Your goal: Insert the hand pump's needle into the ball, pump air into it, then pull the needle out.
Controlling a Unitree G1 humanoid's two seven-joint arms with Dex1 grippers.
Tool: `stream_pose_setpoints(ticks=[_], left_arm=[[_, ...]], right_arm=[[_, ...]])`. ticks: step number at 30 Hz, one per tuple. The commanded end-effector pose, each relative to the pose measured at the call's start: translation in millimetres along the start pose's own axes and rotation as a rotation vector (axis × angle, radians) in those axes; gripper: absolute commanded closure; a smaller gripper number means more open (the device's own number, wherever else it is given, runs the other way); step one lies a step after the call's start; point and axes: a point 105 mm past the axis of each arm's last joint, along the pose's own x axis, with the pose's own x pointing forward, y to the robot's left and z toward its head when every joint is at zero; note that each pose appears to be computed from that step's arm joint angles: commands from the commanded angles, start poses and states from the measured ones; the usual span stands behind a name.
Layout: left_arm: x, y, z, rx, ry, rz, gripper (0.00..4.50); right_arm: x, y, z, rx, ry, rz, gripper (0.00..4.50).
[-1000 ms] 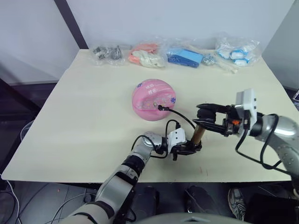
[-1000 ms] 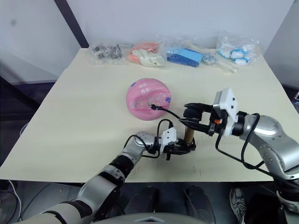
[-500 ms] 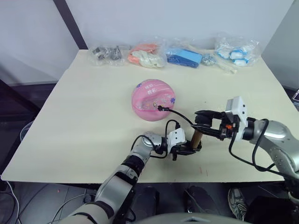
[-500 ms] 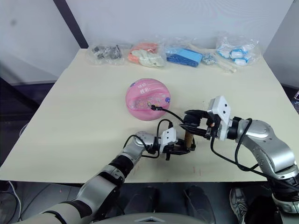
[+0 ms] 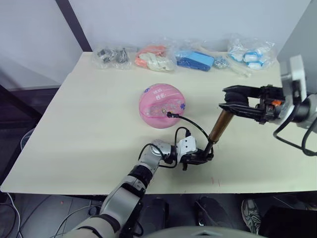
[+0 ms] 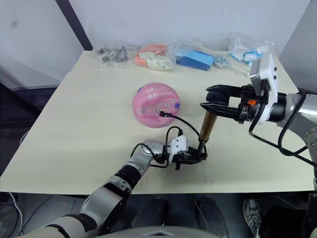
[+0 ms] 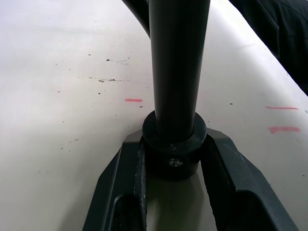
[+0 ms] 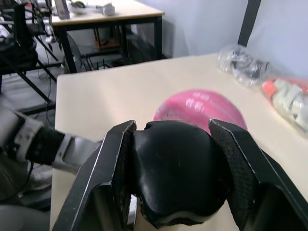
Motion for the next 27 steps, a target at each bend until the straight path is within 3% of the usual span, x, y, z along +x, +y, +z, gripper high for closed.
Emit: stream_pose_setpoints(ticks=[1,4,7,21,27], left_arm=[[-3.8,-14.5,-28.4,-0.069,0.087,-0.037,3.39],[-3.9,-14.9,-28.6,-0.07,0.087,-0.038,3.39],[-3.8,-15.3,-28.6,-0.07,0.086,-0.038,3.39],[-4.1,-15.8,-28.8,-0.064,0.083,-0.031,3.39],[-3.8,-15.7,-29.1,-0.064,0.083,-0.028,3.39]], right_arm=[[-11.5,-3.5,32.2,-0.076,-0.055,-0.039,2.57],[-12.8,-5.3,42.2,-0.071,-0.079,-0.041,2.57],[-11.7,-3.5,36.0,-0.05,-0.056,-0.031,2.57],[7.9,23.0,-88.5,0.052,0.14,-0.011,2.57],[17.8,29.2,-116.1,0.046,0.174,-0.004,2.57]])
